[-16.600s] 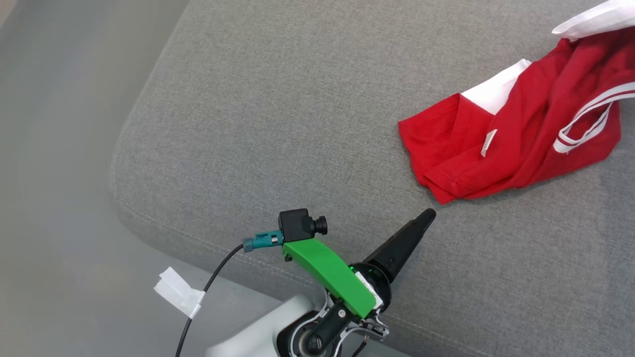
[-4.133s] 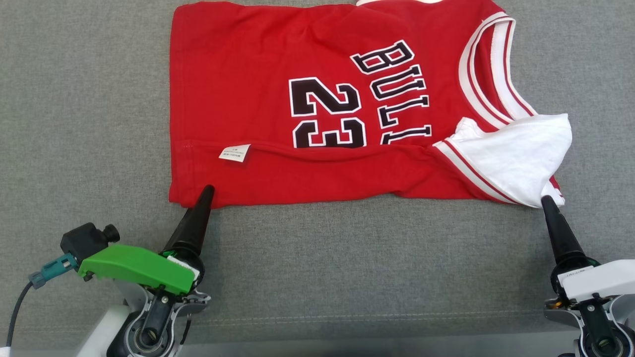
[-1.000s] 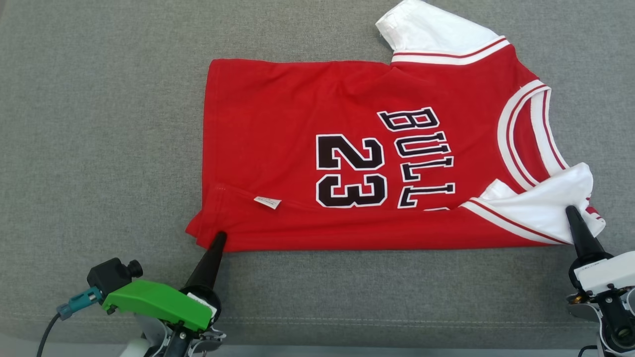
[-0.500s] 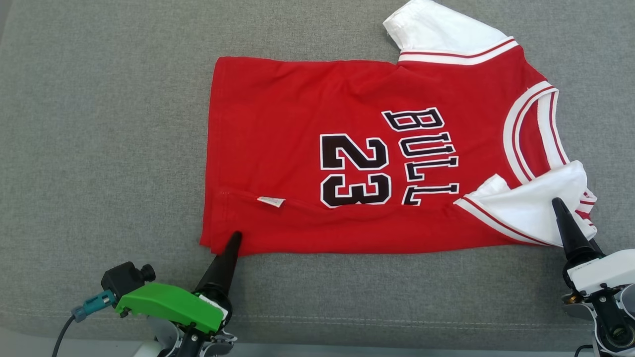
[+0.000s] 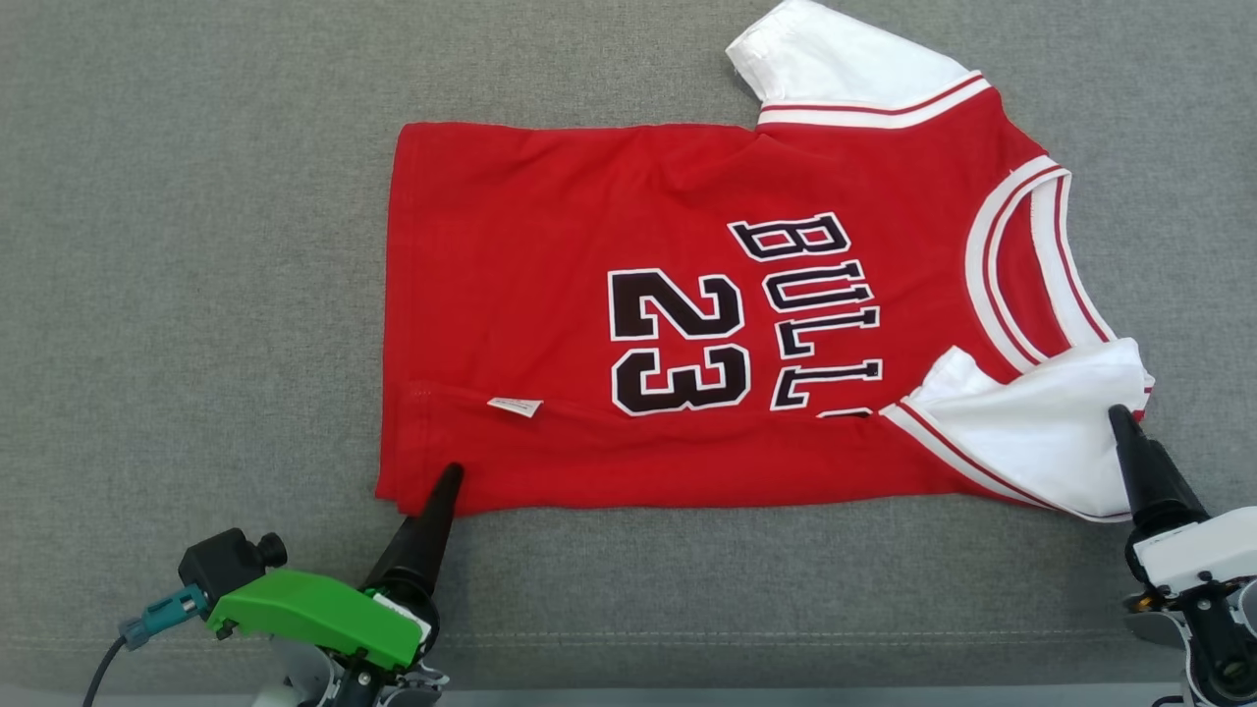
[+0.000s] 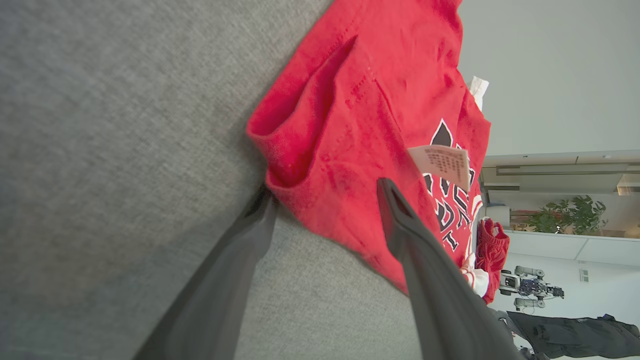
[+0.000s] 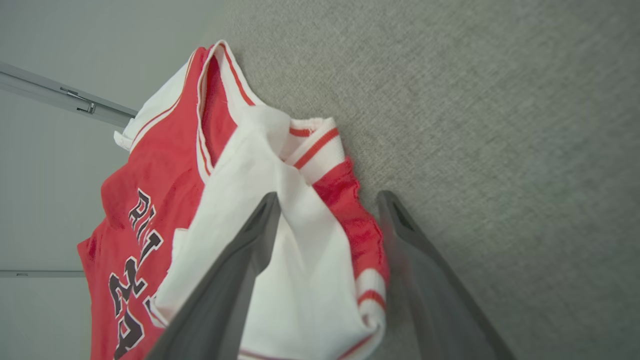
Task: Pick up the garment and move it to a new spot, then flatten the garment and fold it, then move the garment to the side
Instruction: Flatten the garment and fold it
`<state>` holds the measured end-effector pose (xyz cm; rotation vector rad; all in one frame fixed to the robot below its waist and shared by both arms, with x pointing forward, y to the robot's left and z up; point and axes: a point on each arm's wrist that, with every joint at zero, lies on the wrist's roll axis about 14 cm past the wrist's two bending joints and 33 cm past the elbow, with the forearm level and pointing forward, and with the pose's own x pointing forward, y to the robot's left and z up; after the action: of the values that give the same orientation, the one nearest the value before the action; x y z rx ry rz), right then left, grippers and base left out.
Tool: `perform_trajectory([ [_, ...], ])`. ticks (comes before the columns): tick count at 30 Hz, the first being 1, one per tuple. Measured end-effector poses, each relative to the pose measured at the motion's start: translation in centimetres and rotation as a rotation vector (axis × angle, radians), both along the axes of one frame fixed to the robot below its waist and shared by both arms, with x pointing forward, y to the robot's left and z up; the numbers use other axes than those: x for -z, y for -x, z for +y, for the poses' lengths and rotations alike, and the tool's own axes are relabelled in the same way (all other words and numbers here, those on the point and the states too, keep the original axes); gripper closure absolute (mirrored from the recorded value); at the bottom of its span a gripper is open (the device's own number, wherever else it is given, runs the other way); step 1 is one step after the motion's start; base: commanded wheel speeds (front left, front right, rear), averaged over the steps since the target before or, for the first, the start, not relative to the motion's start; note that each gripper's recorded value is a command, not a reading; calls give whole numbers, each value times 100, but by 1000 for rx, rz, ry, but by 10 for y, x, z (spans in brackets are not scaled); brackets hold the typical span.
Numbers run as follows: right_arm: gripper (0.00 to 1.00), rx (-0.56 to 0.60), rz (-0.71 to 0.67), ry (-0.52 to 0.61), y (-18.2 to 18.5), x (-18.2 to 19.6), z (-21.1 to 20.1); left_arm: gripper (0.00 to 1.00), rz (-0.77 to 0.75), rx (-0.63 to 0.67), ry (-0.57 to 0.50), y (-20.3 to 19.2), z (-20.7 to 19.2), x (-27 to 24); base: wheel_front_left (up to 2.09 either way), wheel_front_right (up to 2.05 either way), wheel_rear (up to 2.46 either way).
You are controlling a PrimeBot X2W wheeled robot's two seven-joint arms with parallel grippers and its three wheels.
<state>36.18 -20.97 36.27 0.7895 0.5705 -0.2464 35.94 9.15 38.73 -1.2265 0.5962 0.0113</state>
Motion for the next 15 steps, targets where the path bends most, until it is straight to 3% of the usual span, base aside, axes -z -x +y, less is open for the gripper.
perform_trajectory([
  [5, 0, 53, -53, 80, -5, -15, -27, 0, -8, 11, -15, -3, 3, 0, 0, 0, 0],
  [15, 0, 17, -185, 144, -31, -50, -30, 0, -26, -18, -49, -8, 17, -5, 0, 0, 0],
])
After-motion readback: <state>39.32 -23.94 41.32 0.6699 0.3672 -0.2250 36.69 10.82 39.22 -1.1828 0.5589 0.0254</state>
